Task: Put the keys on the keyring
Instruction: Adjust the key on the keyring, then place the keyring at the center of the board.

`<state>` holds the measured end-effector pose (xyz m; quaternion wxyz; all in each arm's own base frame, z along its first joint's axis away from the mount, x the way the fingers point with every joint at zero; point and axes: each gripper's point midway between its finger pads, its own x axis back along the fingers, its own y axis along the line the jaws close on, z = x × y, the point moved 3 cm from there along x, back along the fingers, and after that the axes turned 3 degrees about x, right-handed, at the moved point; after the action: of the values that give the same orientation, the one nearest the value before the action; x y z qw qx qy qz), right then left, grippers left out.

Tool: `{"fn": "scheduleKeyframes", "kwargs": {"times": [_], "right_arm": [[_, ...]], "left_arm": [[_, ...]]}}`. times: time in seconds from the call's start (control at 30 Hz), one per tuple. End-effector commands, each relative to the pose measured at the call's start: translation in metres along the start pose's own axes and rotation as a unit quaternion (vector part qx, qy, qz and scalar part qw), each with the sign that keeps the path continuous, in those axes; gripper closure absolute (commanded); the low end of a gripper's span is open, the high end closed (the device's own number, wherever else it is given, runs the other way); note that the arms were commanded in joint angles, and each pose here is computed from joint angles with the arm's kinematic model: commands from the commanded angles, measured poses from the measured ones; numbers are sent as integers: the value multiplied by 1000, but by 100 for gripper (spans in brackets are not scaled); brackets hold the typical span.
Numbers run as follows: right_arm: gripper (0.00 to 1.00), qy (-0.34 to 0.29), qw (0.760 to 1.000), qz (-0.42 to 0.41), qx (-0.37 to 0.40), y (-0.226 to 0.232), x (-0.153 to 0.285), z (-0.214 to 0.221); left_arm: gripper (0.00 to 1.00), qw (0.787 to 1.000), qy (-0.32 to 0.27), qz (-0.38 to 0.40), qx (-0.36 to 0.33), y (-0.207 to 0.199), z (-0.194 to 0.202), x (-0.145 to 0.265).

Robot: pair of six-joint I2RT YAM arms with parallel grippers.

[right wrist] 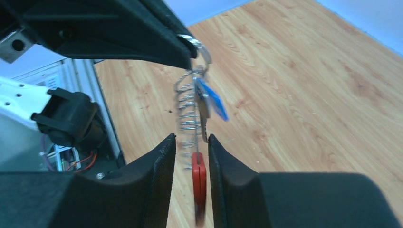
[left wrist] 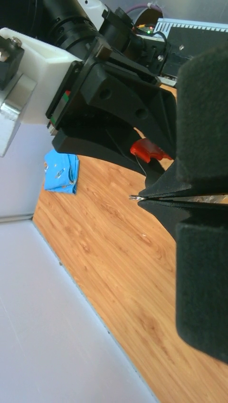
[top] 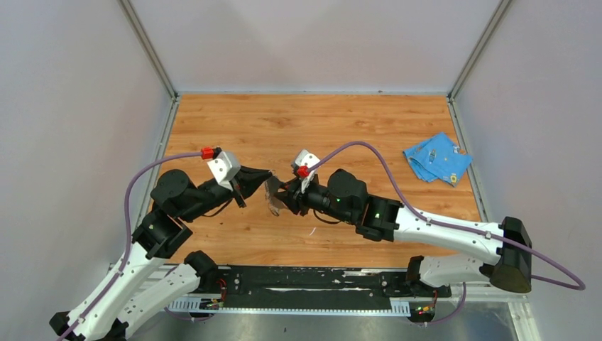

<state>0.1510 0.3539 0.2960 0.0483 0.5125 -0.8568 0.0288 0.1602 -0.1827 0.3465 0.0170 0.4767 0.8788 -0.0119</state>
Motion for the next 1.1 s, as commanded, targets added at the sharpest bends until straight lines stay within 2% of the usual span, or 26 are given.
{"fn": "scheduleKeyframes", "kwargs": {"times": [0.0, 0.03, 0.07, 0.17, 0.2, 0.23, 0.33, 0.37, 0.47, 0.63, 0.73, 0.87, 0.97, 1.0, 1.07], "right_arm": [[78, -18, 997, -69, -11, 19, -5, -5], [91, -18, 997, -79, -12, 21, -5, -6], [98, -16, 996, -84, -14, 22, -4, -6], [99, -6, 996, -84, -23, 18, 1, -6], [99, 4, 996, -80, -30, 14, 2, -4], [99, 12, 997, -75, -34, 10, 3, -5], [100, 47, 995, -71, -55, -2, 7, -1], [100, 54, 994, -73, -64, -5, 9, -2], [99, 96, 989, -78, -86, -16, 16, 4], [100, 199, 978, -13, -55, -54, 34, 23], [99, 286, 957, 46, -2, -93, 43, 43], [95, 394, 908, 121, 80, -139, 43, 64], [96, 453, 861, 181, 143, -175, 34, 72], [98, 466, 844, 206, 168, -189, 29, 70], [99, 514, 789, 246, 230, -216, 15, 83]], "left_arm": [[100, 1000, -23, 6, -16, -1, -11, 0], [100, 1000, -23, 5, -17, -1, -11, 0], [100, 1000, -23, 4, -19, -1, -10, 0], [100, 999, -20, -7, -25, 3, -9, 0], [96, 999, -17, -17, -24, 6, -7, 0], [84, 999, -15, -23, -23, 8, -6, 0], [34, 999, 0, -49, -17, 16, 0, -1], [22, 998, 5, -59, -18, 19, 2, -1], [2, 995, 26, -98, -20, 32, 8, 0], [0, 981, 64, -181, -12, 59, 12, 2], [0, 966, 105, -235, 28, 84, 20, 5], [0, 936, 220, -246, 121, 115, 49, 11], [0, 905, 308, -253, 146, 138, 71, 22], [0, 898, 325, -252, 155, 144, 76, 25], [0, 886, 344, -247, 189, 157, 87, 32]]}}
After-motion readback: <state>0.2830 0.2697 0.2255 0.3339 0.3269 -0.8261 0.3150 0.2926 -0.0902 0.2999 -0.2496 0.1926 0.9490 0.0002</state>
